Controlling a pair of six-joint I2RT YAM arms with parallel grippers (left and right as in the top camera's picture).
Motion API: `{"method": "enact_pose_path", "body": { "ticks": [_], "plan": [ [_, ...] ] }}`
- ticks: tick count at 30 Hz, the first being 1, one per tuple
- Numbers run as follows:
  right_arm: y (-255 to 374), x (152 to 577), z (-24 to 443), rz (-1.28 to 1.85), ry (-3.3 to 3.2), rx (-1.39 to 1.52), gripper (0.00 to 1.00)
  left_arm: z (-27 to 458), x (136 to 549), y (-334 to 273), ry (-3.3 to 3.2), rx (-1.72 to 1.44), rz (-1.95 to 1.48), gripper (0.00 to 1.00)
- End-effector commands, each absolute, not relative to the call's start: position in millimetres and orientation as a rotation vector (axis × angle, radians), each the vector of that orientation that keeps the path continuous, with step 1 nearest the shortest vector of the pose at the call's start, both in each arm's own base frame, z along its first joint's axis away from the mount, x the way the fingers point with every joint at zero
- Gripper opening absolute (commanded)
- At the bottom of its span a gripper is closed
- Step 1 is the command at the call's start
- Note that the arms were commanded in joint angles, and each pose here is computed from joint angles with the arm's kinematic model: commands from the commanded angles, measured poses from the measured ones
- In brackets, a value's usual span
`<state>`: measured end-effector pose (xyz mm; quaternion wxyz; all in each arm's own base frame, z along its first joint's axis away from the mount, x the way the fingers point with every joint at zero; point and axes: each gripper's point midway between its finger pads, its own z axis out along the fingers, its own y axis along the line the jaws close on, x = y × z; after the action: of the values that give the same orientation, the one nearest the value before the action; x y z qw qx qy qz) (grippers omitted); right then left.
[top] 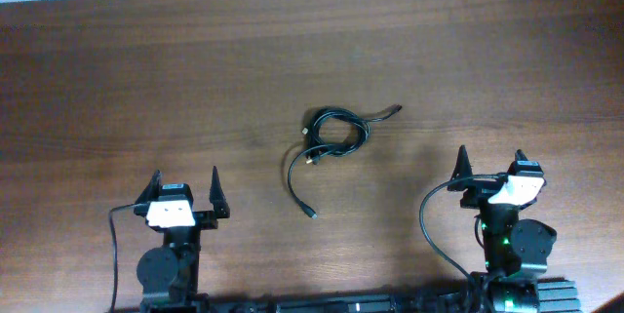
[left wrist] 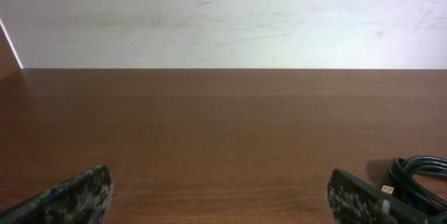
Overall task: Untangle cables
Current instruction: 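Reach the left gripper to the black cable bundle and grasp it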
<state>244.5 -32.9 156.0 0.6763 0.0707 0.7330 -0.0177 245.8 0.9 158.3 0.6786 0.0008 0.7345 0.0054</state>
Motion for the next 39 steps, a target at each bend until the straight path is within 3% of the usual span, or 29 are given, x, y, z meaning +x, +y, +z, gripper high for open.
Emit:
{"method": "enact_pose_path", "body": {
  "ticks": [1,21,29,34,39],
  "plan": [
    [-35.3,244.1,153.0,-0.055,1.653,0.163,0.99,155.8,246.0,0.5,1.651,0.021,0.022,0.99],
    [-35.3,244.1,153.0,-0.055,1.653,0.163,0.99,157.7,246.0,5.1,1.644,0.014,0.056,0.99],
    [-35.3,244.1,153.0,-0.054,1.653,0.164,0.99,237.7,237.6,7.5,1.647,-0.042,0.026,0.99],
    [-35.3,244.1,153.0,-0.055,1.653,0.163,0.99,274.2,289.7,-33.7,1.998,0.114,-0.198,0.99],
    [-35.3,244.1,153.0,-0.055,1.653,0.163,0.99,236.7,336.5,-123.6,2.357,0.270,-0.410,0.99]
  ]
}}
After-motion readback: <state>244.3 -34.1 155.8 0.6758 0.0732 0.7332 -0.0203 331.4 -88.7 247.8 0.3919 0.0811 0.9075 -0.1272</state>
